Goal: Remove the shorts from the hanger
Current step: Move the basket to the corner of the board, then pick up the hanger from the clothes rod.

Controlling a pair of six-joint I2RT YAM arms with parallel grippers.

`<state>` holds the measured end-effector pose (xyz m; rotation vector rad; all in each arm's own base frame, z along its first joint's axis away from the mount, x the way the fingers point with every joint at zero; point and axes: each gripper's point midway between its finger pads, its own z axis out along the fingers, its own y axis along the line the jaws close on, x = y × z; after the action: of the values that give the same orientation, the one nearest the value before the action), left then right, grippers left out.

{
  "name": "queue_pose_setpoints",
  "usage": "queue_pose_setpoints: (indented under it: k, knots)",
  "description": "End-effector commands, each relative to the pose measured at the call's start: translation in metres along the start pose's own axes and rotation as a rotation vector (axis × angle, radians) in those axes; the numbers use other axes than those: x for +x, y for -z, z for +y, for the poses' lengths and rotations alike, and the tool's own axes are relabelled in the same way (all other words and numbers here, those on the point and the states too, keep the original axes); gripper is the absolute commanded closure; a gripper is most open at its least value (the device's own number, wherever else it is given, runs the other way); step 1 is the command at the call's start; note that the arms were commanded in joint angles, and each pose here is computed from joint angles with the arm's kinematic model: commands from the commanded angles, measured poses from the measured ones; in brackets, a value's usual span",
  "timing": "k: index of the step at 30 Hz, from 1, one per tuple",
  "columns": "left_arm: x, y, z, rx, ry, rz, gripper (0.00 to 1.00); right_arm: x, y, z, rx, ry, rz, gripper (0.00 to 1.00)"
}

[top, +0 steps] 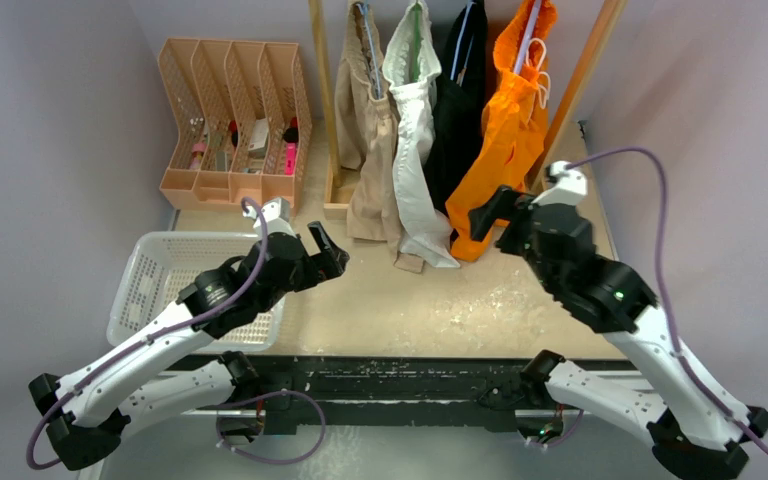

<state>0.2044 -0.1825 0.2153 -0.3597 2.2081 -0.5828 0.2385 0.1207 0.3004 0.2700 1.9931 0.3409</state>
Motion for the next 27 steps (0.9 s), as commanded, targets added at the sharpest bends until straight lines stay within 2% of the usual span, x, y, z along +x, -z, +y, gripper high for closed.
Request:
queue_pose_setpoints:
  k: [1,8,11,15,19,27]
  knots:
    - [-0.021,0.012,-0.016,0.104,0.055,-0.090,0.00,-0.094,0.043,0.026,-0.142,-0.029,-0.274,0.01]
    - [-0.031,0.022,-0.011,0.087,0.034,-0.118,0.00,-0.150,0.047,0.031,0.028,0.056,-0.288,0.03]
    - [-0.031,0.024,-0.009,0.083,0.026,-0.115,0.00,-0.176,0.036,0.041,0.023,0.085,-0.287,0.08]
    - [-0.029,0.025,-0.010,0.091,0.034,-0.108,0.00,-0.205,0.012,0.043,-0.019,0.108,-0.262,0.09]
    - [-0.028,0.027,-0.007,0.088,0.040,-0.101,0.00,-0.205,-0.018,0.045,-0.079,0.098,-0.192,0.14]
    - [-0.026,0.029,-0.002,0.082,0.043,-0.098,0.00,-0.229,-0.025,0.031,-0.003,0.084,-0.236,0.16]
